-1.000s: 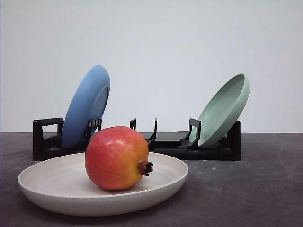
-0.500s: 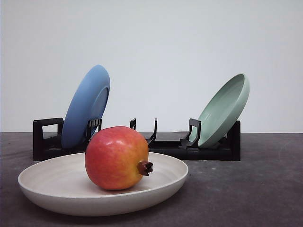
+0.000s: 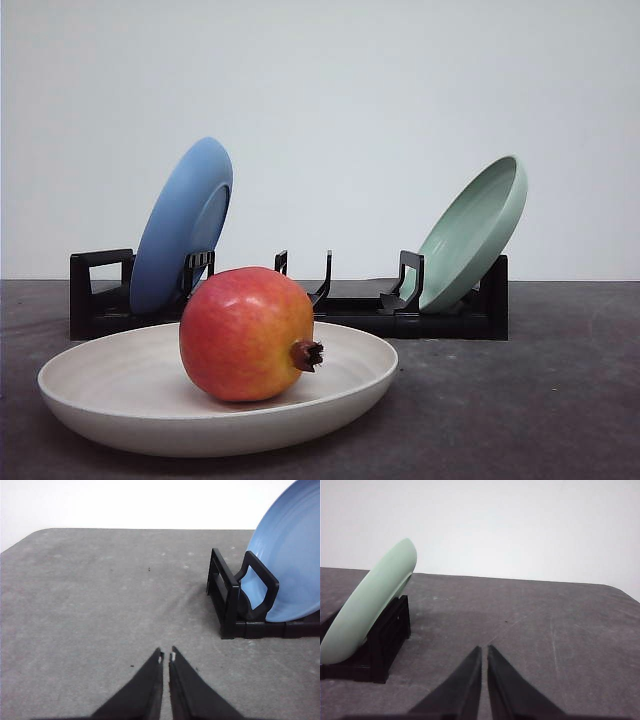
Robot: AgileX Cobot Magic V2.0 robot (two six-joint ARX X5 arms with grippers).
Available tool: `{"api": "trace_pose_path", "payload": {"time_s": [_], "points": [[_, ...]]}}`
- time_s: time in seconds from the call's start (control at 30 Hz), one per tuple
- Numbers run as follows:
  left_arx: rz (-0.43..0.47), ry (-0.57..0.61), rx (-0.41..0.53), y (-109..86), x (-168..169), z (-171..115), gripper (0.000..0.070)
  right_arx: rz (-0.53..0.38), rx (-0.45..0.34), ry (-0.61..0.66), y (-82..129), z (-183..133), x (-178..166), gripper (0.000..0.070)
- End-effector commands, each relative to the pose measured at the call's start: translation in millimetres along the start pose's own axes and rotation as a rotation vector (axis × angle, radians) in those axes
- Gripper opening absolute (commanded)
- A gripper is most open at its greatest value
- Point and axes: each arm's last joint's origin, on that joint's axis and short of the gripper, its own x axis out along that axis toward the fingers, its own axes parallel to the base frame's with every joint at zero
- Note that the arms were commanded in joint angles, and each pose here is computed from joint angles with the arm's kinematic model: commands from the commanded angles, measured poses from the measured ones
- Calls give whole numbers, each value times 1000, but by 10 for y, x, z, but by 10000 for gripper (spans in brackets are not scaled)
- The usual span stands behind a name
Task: Place pomegranate in white plate
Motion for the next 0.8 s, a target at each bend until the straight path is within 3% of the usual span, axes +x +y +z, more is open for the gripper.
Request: {"api": "trace_pose_path", "payload": {"time_s": [0.0,0.77], "points": [[4,10,-4,2,11,-36,0,-2,10,-8,-1,-2,2,18],[4,10,-4,2,11,-36,0,-2,10,-8,-1,-2,2,18]]}}
